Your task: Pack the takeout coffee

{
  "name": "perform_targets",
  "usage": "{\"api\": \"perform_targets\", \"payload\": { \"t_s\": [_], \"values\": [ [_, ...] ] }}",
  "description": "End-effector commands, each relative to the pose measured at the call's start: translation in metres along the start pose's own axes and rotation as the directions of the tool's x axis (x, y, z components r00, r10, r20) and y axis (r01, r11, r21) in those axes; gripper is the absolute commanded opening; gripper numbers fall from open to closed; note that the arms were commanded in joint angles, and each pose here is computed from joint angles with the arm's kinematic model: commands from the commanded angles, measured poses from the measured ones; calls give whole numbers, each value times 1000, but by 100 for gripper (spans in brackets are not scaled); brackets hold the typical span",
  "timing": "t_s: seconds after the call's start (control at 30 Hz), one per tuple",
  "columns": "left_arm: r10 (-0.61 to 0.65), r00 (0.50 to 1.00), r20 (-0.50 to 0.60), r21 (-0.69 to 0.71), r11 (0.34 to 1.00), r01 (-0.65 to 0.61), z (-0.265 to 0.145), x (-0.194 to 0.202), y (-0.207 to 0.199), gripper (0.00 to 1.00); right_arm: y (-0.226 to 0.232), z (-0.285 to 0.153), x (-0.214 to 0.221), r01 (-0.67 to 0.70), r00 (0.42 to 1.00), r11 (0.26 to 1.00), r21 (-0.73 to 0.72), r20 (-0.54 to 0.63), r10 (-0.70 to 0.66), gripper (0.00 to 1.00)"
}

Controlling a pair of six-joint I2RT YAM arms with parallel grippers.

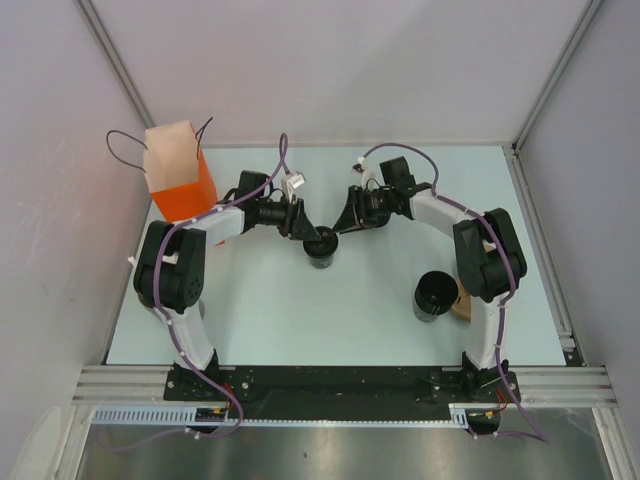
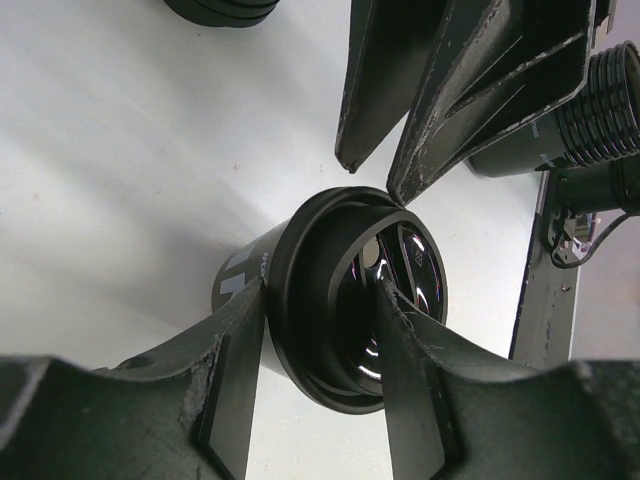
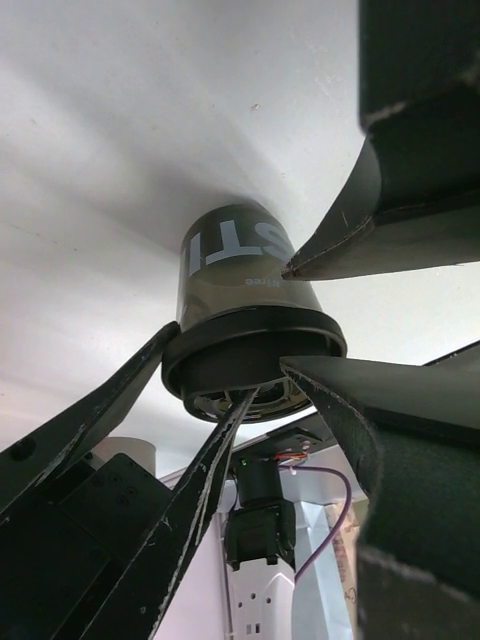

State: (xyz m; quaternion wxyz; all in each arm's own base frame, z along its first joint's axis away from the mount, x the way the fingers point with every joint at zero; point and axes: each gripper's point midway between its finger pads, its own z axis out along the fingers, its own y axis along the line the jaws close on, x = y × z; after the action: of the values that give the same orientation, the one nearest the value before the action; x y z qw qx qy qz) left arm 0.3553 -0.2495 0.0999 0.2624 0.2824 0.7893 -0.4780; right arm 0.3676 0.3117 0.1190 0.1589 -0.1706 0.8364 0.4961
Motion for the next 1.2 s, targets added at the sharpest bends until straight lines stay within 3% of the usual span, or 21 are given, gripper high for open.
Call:
{"api": "perform_targets", "payload": {
  "t_s": [0.0, 0.43, 0.77, 1.17],
  "values": [
    [1, 997, -83, -127, 992, -11, 8, 30, 27, 50, 4, 8, -9, 17, 1000, 999, -31, 22, -16, 39],
    [9, 996, -87, -141, 990, -21, 6, 29, 28, 48, -3, 22, 2, 24, 999, 1000, 17, -24, -23, 34],
    [16, 992, -126, -176, 984, -38, 4, 33, 32, 45, -36, 25, 22, 28, 997, 985, 171, -82, -15, 32],
    [22, 987, -160, -195, 979, -53, 0, 43, 33, 43, -52, 35, 54, 59, 984, 969, 240, -178, -16, 32]
  ]
}}
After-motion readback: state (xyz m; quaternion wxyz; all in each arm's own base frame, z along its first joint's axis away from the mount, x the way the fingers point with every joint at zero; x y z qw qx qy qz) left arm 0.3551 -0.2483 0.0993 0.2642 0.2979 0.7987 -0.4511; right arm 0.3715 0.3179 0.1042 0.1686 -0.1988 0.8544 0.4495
